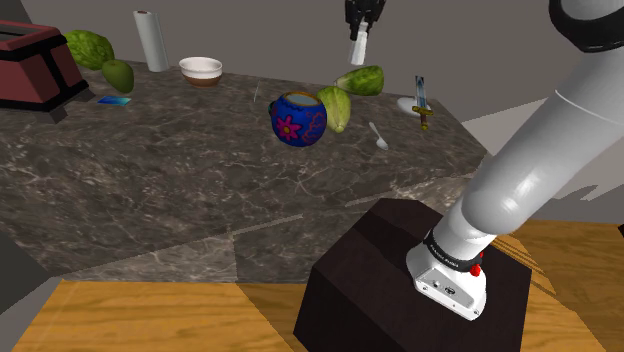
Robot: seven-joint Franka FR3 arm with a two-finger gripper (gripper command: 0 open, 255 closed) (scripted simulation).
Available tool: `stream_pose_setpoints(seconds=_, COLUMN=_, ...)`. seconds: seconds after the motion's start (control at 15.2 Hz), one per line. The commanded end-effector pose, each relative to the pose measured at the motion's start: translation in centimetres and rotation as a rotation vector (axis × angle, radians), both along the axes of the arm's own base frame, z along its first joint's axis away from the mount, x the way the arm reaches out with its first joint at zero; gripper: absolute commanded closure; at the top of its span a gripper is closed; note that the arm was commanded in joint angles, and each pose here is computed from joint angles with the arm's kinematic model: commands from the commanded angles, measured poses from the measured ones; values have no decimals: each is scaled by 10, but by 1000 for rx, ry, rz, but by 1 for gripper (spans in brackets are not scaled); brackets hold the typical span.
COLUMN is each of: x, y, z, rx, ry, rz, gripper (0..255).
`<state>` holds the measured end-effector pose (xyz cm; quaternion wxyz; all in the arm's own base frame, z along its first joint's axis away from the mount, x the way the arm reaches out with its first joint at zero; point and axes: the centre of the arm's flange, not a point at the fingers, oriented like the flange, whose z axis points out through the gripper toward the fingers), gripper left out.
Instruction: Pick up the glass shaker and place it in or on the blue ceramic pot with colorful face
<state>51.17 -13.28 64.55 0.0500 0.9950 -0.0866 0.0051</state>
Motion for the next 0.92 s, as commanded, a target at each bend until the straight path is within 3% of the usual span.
stream_pose_setpoints(seconds=0.0, x=3, y=27, z=1, rx=0, ry=0, rz=-2, gripper=255)
stream_pose_setpoints(seconds=0.86, x=31, y=198, z=13, rx=0, ry=0, rz=-2, gripper=255)
